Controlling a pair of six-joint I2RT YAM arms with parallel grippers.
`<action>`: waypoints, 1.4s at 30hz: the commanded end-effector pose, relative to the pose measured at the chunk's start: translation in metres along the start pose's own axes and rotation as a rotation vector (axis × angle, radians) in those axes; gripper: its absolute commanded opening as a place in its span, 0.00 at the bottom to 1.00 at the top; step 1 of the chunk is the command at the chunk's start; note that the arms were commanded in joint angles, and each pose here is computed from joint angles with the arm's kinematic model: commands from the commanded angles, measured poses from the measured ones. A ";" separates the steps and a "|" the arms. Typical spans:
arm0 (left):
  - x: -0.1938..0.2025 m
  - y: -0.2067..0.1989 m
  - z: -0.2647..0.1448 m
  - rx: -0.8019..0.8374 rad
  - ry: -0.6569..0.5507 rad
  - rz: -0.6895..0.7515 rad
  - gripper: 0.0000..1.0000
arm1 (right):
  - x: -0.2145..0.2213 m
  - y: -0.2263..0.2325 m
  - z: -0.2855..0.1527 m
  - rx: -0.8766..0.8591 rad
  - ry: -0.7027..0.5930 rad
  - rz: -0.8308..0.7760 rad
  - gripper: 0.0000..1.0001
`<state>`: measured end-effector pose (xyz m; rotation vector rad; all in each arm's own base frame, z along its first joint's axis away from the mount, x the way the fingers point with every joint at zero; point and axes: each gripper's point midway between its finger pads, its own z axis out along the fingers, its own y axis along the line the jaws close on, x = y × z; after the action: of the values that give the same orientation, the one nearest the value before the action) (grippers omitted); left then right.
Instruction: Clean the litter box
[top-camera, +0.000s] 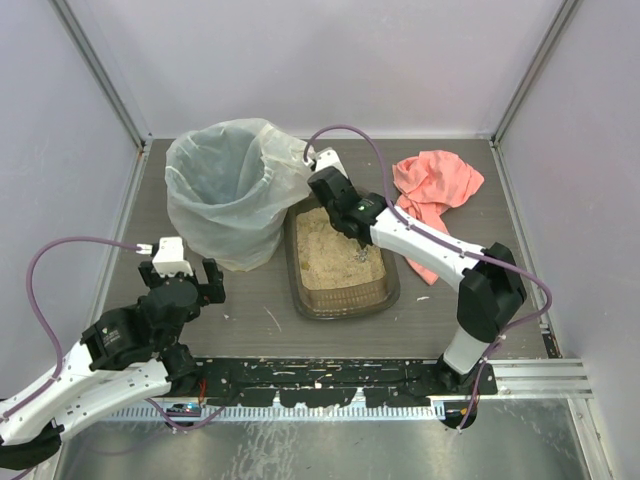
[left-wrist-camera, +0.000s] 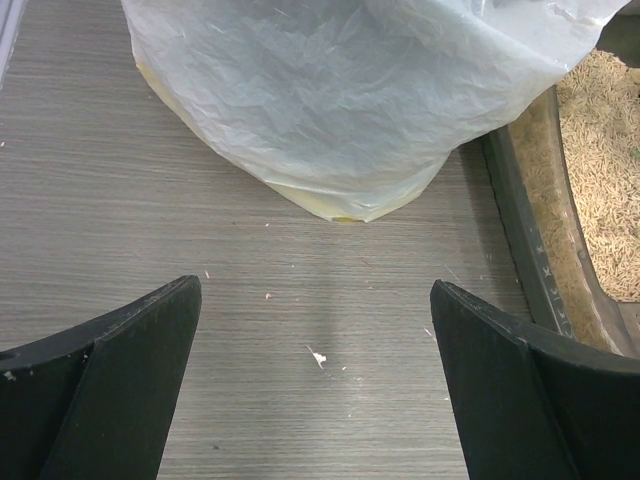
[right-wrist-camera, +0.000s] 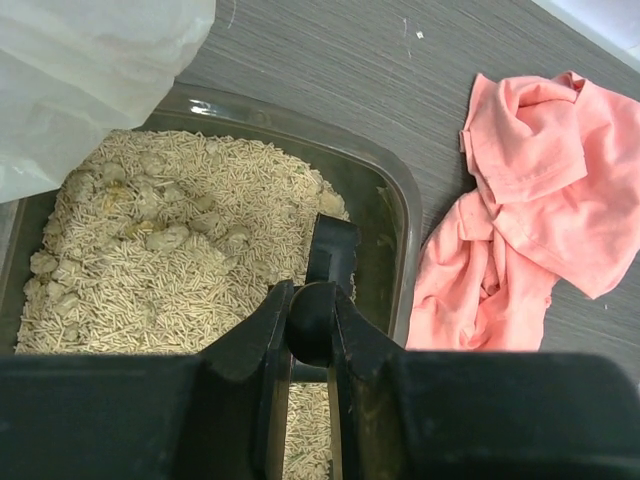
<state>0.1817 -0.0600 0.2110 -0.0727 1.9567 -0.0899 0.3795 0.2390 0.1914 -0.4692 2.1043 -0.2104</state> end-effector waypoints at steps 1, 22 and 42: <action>-0.009 -0.006 0.000 0.018 -0.033 -0.023 0.99 | -0.025 0.007 -0.003 -0.055 -0.079 0.101 0.01; -0.009 -0.006 0.000 0.026 -0.032 -0.025 0.99 | -0.025 -0.021 -0.005 -0.341 -0.118 0.529 0.01; -0.008 -0.008 0.000 0.031 -0.021 -0.015 0.99 | 0.020 -0.049 0.003 -0.480 -0.140 0.816 0.01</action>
<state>0.1812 -0.0621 0.2106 -0.0492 1.9614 -0.0946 0.3959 0.1663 0.1745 0.1344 2.0794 0.5949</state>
